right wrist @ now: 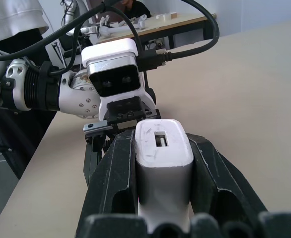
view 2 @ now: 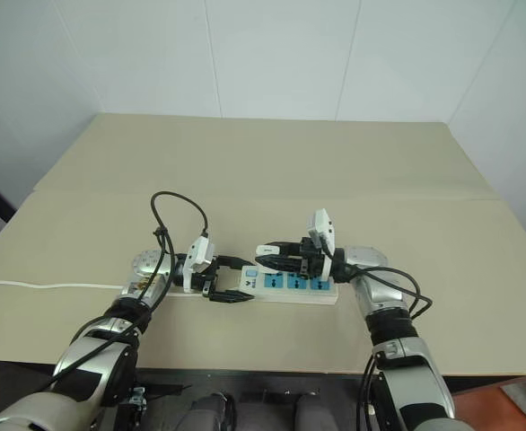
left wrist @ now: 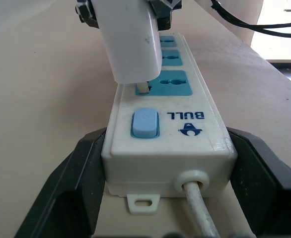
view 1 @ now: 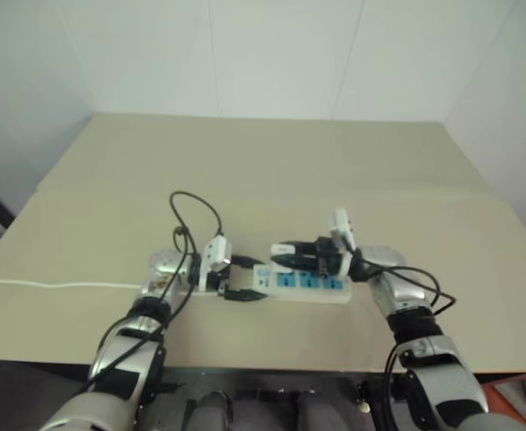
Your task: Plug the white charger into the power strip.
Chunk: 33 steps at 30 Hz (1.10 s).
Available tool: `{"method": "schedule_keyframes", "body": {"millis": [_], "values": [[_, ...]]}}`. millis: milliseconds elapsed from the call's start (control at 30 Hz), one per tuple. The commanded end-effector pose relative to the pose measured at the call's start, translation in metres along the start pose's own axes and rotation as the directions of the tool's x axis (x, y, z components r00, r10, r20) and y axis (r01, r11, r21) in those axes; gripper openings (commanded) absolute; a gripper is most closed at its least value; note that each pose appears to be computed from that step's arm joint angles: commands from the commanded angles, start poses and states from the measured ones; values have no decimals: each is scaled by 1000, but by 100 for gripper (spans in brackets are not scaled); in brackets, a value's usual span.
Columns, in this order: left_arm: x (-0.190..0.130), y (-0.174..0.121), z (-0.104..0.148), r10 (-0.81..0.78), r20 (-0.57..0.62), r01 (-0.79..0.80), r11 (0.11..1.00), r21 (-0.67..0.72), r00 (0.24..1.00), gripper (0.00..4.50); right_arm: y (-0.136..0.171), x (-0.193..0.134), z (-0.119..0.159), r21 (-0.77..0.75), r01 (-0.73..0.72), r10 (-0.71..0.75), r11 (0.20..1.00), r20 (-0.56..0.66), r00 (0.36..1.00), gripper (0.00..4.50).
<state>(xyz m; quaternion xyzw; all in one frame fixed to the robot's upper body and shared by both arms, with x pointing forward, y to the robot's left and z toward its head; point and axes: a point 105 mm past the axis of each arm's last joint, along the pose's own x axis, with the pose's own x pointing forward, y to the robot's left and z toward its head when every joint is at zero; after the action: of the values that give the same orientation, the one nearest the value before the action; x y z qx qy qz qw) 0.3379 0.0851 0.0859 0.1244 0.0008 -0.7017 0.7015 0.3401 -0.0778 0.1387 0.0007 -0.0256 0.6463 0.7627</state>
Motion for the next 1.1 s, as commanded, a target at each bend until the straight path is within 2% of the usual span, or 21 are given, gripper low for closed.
{"method": "schedule_keyframes", "body": {"millis": [33, 333, 533, 700, 1100], "values": [[-1, 5, 8, -2, -13, 2, 999, 37, 1000, 324, -2, -10, -1, 3, 24, -24, 1000, -11, 1000, 112], [0, 6, 8, -1, -10, 1, 999, 37, 1000, 324, 3, -10, -6, 6, 11, -11, 1000, -23, 1000, 112], [0, 6, 8, 2, -6, -2, 999, 36, 1000, 324, 0, -9, -5, 26, 44, -45, 999, 35, 998, 112], [-2, 5, 8, -2, -8, 3, 999, 35, 1000, 324, 2, -20, -17, 8, 69, -69, 998, 60, 996, 112], [-6, 4, 9, -14, -14, 14, 999, 36, 1000, 324, 14, -15, -43, -7, -49, 49, 999, -40, 998, 112]]}}
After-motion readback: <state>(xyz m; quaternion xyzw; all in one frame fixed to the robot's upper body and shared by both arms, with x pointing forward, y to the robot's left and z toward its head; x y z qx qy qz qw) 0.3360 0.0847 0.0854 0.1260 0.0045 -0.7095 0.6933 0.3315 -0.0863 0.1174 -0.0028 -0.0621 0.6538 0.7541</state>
